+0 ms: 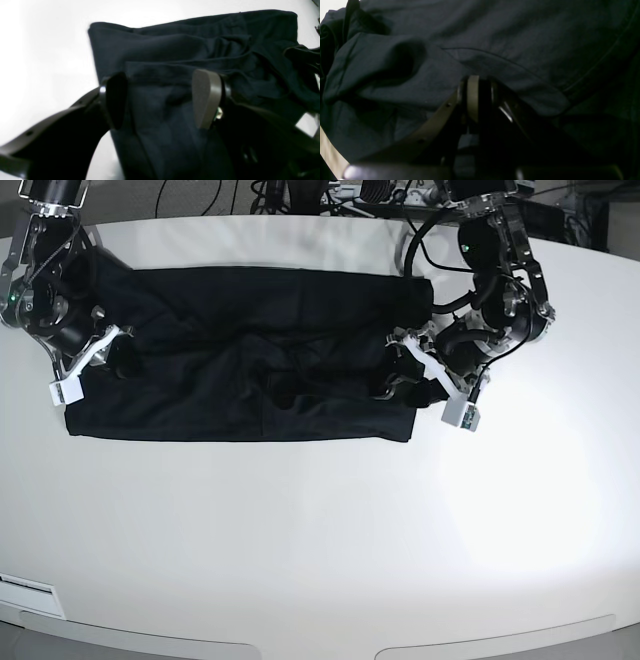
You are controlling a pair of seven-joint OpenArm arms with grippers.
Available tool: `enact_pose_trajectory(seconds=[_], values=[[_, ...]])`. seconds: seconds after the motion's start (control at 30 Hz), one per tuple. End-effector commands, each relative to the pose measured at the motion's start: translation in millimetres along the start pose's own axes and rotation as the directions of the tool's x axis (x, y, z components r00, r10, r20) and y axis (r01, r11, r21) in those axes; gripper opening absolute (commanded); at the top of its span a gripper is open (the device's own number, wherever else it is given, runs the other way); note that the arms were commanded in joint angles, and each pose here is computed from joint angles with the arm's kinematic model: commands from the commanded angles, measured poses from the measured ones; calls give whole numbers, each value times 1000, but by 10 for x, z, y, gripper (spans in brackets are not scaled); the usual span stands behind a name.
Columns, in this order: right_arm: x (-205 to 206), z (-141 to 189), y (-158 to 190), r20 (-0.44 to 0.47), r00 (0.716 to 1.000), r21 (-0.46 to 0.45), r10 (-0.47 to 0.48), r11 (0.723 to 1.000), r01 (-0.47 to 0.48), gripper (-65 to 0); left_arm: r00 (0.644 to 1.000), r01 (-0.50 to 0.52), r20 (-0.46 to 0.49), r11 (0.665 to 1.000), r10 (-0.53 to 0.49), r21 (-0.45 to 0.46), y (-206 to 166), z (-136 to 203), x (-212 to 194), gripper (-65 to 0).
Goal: Fold the T-shirt properly
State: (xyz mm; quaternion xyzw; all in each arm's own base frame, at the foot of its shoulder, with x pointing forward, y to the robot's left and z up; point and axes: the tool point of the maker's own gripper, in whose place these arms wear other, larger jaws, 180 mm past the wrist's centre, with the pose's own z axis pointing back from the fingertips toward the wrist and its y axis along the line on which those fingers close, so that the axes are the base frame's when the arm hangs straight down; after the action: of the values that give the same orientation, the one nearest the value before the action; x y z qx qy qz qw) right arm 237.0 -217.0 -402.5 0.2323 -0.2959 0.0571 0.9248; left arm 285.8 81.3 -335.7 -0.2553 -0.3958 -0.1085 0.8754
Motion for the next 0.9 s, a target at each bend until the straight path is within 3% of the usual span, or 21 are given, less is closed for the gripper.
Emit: enact_pose_trajectory(seconds=[0.0,0.13,0.37,0.87], values=[[-218,14,-89,-116,993,-43,11,999,-16,-555,999,24,46,1000,-24,-7,-40,12,144,-230],[-215,14,-90,-116,993,-43,12,999,-17,-555,999,54,6,998,-54,31,18,-3,87,-230],[-216,14,-90,-116,993,-43,12,999,-17,-555,996,88,19,990,-90,106,218,65,151,-230],[-215,14,-90,-116,993,-43,12,999,-17,-555,997,75,22,996,-77,53,99,35,138,-248]])
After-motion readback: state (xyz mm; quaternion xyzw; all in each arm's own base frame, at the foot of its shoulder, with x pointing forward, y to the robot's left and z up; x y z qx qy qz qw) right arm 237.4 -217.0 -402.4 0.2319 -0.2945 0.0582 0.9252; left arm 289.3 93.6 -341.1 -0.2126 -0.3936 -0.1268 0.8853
